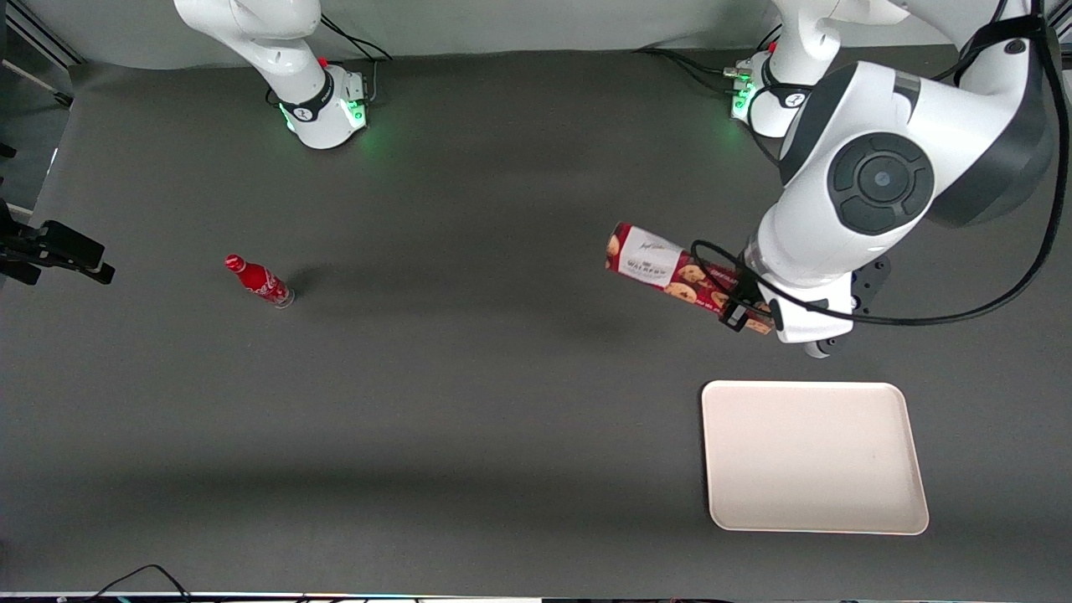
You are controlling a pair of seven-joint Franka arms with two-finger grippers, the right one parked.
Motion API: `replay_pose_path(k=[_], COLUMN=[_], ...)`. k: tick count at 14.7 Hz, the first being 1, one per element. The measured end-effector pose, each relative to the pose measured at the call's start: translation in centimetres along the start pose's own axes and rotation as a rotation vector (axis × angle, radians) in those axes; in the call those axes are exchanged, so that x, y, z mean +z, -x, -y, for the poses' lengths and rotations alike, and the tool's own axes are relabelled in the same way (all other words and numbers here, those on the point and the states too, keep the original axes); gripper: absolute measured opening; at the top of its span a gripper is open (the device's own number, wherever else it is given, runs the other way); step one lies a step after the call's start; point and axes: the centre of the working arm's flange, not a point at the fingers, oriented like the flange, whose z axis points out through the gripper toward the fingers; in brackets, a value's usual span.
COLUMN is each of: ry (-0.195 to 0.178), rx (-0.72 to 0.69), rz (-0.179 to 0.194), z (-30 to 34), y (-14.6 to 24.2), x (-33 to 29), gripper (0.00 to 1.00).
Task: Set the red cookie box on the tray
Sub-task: 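Lift the cookie box upright and carry it toward the white tray, then lower the held cookie box onto the tray's edge area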
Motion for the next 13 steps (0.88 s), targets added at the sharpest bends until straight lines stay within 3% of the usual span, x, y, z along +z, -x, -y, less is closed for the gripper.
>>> replay_pose_path(k=[7,13], ry=[-0.043,0.041], rx=[0.466,0.887], rz=[-0.021,-0.064], z=[5.2,8.8], y=[-11.3,-21.8], x=[0.5,3.7], gripper=[0.38,0.38])
